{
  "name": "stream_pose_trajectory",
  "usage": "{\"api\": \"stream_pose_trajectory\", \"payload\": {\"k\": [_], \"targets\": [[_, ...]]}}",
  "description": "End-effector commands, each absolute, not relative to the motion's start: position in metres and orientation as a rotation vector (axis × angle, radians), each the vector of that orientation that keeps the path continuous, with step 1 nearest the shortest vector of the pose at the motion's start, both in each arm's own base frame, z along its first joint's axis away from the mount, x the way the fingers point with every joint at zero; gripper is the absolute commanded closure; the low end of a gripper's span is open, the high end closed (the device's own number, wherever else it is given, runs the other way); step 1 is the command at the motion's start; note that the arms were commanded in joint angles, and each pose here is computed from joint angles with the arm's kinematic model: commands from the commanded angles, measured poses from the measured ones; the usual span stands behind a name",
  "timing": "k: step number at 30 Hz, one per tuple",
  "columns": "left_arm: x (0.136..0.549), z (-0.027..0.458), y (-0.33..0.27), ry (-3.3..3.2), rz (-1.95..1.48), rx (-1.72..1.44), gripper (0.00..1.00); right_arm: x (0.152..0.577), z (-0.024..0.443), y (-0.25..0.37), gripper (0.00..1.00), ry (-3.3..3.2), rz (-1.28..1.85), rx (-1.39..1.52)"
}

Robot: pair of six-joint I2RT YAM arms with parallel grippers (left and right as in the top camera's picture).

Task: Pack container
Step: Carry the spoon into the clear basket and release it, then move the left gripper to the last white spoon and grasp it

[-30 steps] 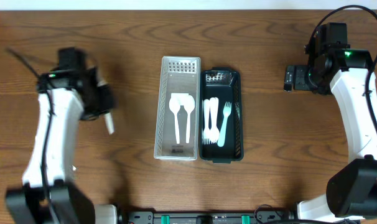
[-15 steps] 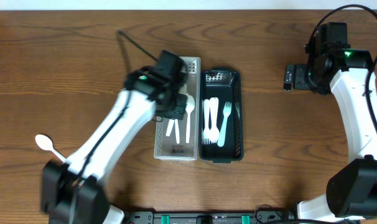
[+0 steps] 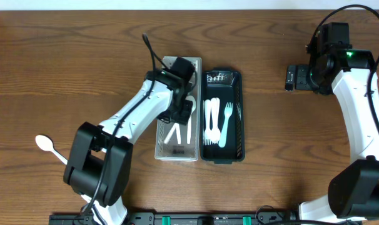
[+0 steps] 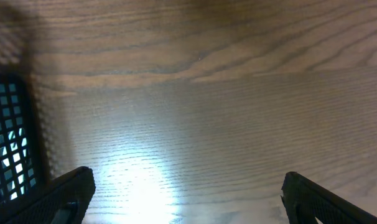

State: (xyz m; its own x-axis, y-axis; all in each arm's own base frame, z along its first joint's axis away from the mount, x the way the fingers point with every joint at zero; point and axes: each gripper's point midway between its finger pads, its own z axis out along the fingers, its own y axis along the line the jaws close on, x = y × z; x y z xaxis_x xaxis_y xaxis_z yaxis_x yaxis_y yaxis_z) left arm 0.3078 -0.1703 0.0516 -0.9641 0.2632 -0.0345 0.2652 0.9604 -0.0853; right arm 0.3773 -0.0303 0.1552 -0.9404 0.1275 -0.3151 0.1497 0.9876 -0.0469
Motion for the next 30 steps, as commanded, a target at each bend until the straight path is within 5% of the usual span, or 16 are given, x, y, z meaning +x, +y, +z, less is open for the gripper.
{"api": "stream_pose_trajectory", "payload": {"k": [1,9,16,23,30], "targets": [[0.325,0.087,-0.148,3.012,-0.053,0.337,0.51,0.377,0.156,-0.029,0.01,2.818,-0.095,0.177],[0.338,0.198,-0.064,2.754,0.041,-0.050,0.47,0.377,0.156,-0.029,0.01,2.818,-0.095,0.178],[0.300,0.254,0.073,2.521,0.109,-0.695,0.39,0.377,0.156,-0.029,0.01,2.817,-0.095,0.177],[0.244,0.207,0.174,2.458,0.207,-1.227,0.31,0.377,0.156,-0.029,0.01,2.817,-0.095,0.178],[0.219,0.110,0.198,2.477,0.041,-1.481,0.25,0.377,0.155,-0.029,0.01,2.820,-0.095,0.178]]}}
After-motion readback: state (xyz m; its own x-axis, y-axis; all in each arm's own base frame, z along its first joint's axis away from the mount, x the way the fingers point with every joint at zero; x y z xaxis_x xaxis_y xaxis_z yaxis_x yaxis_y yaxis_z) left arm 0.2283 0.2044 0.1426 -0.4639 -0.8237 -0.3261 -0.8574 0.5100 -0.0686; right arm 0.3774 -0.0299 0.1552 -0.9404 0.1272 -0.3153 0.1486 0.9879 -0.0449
